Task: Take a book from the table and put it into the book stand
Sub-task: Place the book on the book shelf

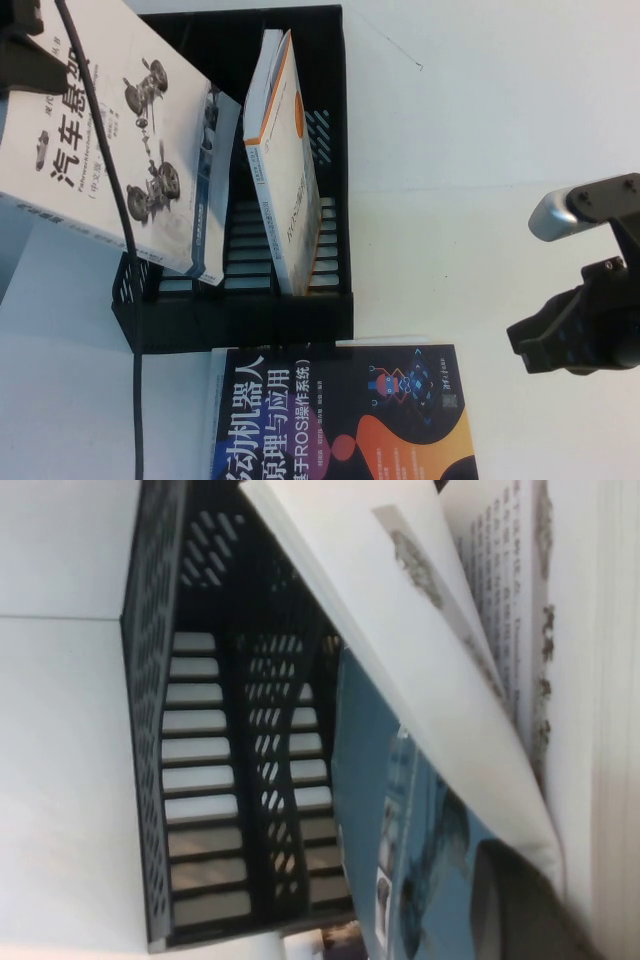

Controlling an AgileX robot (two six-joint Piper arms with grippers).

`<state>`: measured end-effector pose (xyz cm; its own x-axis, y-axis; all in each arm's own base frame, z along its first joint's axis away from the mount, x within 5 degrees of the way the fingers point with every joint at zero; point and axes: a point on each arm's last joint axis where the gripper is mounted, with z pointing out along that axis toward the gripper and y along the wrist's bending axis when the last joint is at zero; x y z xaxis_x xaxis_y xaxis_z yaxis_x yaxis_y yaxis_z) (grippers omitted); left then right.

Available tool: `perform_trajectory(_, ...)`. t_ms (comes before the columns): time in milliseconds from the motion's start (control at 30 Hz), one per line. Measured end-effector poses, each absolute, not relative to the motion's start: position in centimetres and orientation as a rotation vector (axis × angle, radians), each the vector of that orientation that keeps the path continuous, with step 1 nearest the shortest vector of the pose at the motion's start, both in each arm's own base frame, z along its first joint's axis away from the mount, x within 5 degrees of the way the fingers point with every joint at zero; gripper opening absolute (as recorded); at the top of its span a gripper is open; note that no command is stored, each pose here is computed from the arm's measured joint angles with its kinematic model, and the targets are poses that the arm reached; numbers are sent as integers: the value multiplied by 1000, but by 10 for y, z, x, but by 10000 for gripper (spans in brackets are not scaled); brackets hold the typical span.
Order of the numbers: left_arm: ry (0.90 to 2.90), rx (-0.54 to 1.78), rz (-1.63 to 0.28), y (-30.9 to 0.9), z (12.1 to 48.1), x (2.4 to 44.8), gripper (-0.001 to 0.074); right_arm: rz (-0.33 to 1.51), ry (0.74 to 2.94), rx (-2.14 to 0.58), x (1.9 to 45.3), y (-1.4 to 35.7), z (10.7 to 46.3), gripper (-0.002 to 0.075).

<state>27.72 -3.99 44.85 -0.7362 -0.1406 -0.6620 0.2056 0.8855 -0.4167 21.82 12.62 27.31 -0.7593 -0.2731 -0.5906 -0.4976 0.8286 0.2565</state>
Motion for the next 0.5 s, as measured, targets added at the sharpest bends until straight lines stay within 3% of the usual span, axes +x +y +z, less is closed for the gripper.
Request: perform_trajectory(500, 2353, 65, -636, -67, 420, 316, 118, 547, 2460, -565, 218, 126, 273, 4)
